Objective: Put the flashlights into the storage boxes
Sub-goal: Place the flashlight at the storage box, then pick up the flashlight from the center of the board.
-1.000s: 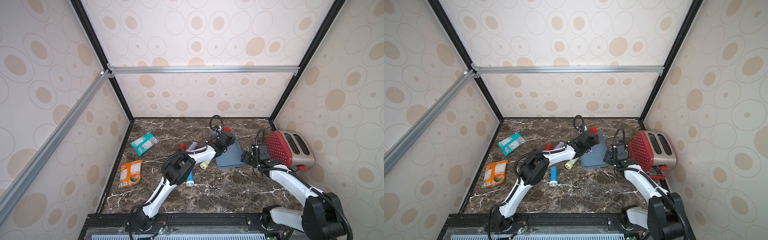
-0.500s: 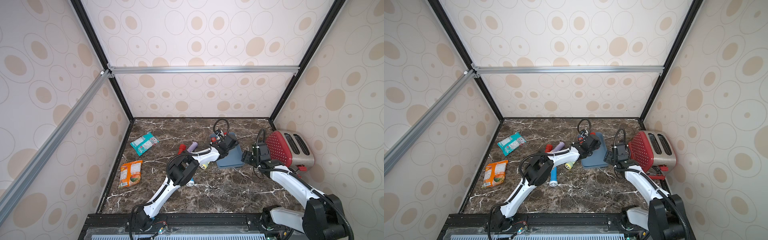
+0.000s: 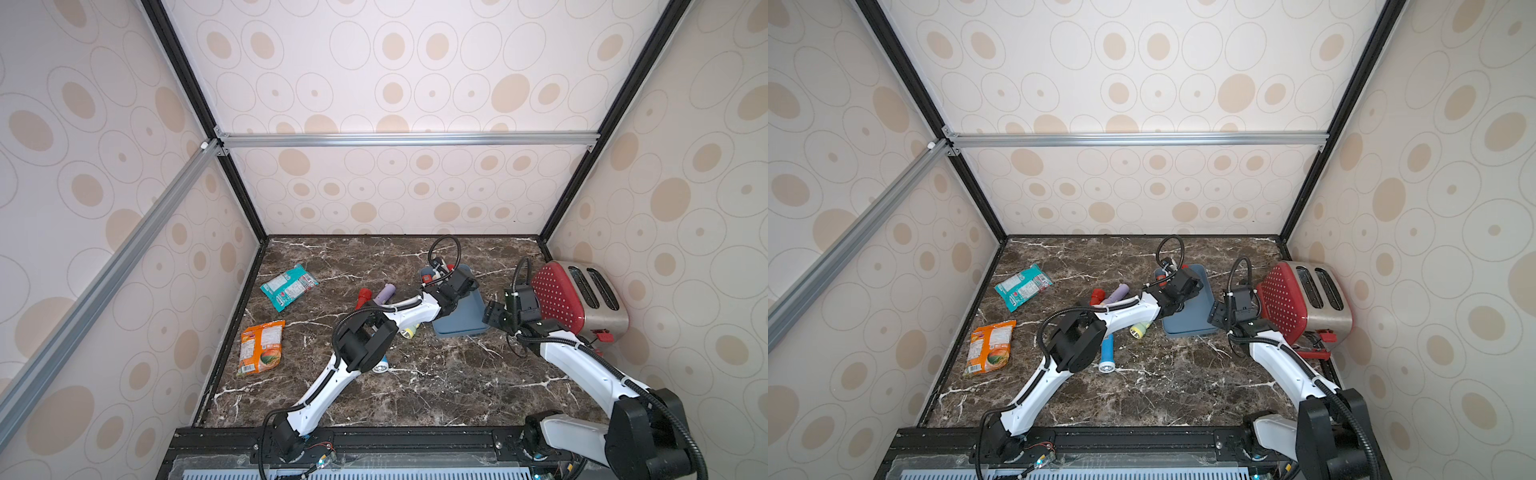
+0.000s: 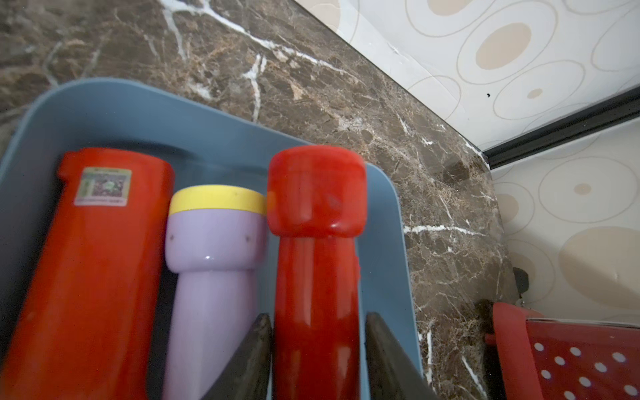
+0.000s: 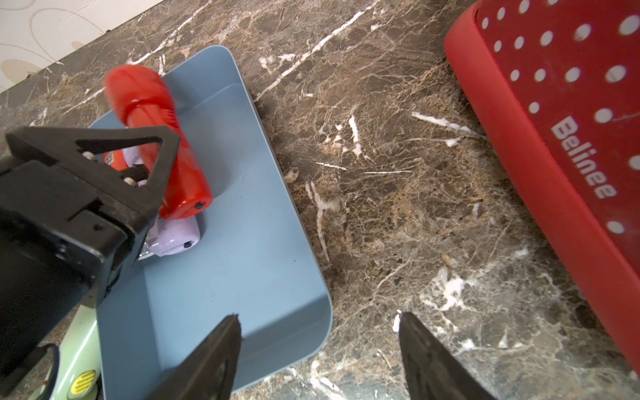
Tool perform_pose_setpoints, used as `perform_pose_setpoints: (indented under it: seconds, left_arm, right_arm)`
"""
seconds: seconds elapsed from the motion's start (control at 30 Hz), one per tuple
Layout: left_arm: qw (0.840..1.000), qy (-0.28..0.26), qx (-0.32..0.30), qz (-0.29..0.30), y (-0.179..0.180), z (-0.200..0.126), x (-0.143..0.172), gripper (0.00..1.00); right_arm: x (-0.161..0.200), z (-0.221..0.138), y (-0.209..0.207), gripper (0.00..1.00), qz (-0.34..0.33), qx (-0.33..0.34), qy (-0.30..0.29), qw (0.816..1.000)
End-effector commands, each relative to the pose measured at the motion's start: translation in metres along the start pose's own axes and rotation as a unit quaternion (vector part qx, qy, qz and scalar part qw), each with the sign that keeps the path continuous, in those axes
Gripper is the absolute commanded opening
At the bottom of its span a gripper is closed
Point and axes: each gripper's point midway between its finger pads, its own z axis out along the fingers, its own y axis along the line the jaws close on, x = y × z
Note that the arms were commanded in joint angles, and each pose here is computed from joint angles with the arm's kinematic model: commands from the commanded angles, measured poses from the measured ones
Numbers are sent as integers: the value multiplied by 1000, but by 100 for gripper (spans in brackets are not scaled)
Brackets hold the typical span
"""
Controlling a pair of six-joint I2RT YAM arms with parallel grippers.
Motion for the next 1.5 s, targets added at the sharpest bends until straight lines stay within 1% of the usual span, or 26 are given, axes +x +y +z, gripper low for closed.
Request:
perform_pose_setpoints:
  seconds: [0.0,0.13,0.23,0.3,0.37,0.43,0.47,0.5,0.53,0.63,0.7,0.73,0.77,0.8,0.87,0.93,1.0,1.13,1.2,1.23,1.27,1.33,1.43,1.47]
  left_arm:
    - [999,-30,-8,11,-6,-20,-21,50]
    - [999,-44,-13,15,-3,-31,-31,51]
    - [997,-64,-17,30,-2,-50,-49,50]
    - [995,-82,-25,58,1,-73,-67,50]
    - [990,-99,-44,92,16,-99,-84,50]
    - [985,-108,-63,121,40,-127,-99,51]
    - [983,-110,-72,126,58,-141,-108,53]
    - [983,-102,-74,134,79,-152,-111,56]
    - [984,-93,-72,134,98,-160,-114,56]
    - [989,-63,-75,111,166,-185,-121,56]
    - [988,-61,-103,97,212,-206,-129,56]
    - [986,-62,-118,97,229,-214,-131,57]
    - [983,-67,-136,100,246,-225,-133,58]
    - [980,-71,-153,105,262,-233,-134,61]
    - [974,-74,-180,113,286,-245,-133,64]
    - [966,-69,-217,119,310,-253,-130,65]
    - [955,-66,-258,129,330,-259,-126,64]
    - [949,-45,-266,163,349,-256,-107,60]
    - [944,-40,-270,186,359,-256,-97,58]
    - [941,-49,-285,176,374,-261,-91,58]
    - [945,-57,-273,173,375,-261,-89,59]
    - [950,-66,-243,183,360,-262,-96,60]
    - [951,-90,-239,173,363,-271,-98,65]
    - [952,-96,-235,170,362,-274,-99,66]
  right_arm:
    - [5,1,-6,74,2,13,2,1000]
    - [5,1,-6,74,0,13,3,1000]
    - [6,1,-6,74,-4,11,8,1000]
    - [6,0,-4,73,-6,6,8,1000]
    - [6,-1,-2,73,-7,1,10,1000]
    - [5,-4,3,73,-7,-10,9,1000]
    - [4,-6,6,73,-7,-16,7,1000]
    - [2,-8,10,73,-10,-23,4,1000]
    - [1,-9,15,73,-13,-28,2,1000]
    - [0,-17,38,73,-36,-45,-1,998]
    - [3,-22,58,73,-51,-63,3,997]
    - [6,-23,69,73,-55,-74,9,996]
    - [9,-25,81,73,-58,-87,18,994]
    - [15,-27,93,73,-60,-100,29,993]
    - [29,-31,118,73,-74,-118,49,989]
    - [42,-34,134,73,-82,-106,56,989]
    - [58,-34,147,74,-65,-104,72,990]
    - [85,-27,163,73,14,-126,106,986]
    - [90,-27,172,73,26,-133,107,985]
    - [92,-28,175,73,25,-131,108,985]
    - [94,-29,178,73,24,-128,111,985]
    - [100,-27,180,73,35,-117,126,985]
    - [115,-20,184,72,57,-104,165,979]
    - [120,-19,186,72,62,-100,179,977]
